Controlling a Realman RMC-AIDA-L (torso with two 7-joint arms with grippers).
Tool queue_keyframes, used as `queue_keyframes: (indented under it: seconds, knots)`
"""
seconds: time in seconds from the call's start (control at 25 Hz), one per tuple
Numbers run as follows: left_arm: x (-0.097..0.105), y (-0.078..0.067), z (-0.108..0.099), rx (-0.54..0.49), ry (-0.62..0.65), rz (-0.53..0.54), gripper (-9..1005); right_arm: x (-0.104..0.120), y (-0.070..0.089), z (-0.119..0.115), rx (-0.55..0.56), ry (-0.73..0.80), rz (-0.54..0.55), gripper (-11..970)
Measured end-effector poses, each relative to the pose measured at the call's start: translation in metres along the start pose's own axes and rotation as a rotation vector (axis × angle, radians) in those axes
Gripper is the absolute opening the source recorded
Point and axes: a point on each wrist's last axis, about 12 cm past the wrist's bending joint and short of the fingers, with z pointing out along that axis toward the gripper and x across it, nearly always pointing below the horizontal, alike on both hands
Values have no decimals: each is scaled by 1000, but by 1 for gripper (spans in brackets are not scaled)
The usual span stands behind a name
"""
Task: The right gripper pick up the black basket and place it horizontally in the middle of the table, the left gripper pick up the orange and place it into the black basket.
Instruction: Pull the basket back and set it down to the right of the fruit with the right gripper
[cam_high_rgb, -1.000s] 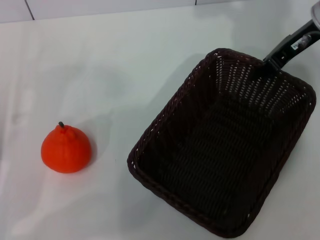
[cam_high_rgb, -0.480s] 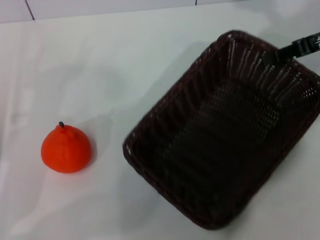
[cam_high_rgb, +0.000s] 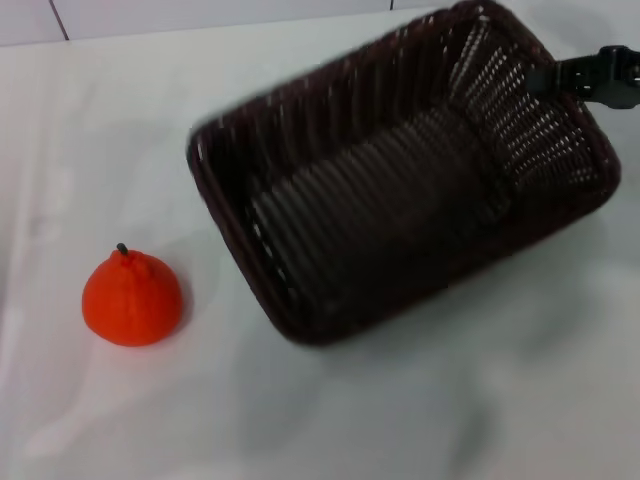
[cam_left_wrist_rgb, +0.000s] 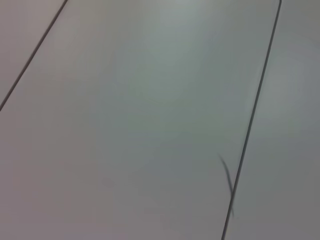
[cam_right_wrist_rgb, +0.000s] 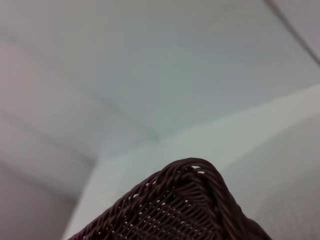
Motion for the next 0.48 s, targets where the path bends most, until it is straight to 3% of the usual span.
queue_keyframes:
  seconds: [0.16, 0.48]
  knots:
    - [-1, 0, 2, 5, -2, 4, 907, -16, 9, 14, 5, 105, 127, 197]
    - [-2, 2, 5, 8, 0, 12, 906, -31, 14, 35, -13, 138, 240, 196]
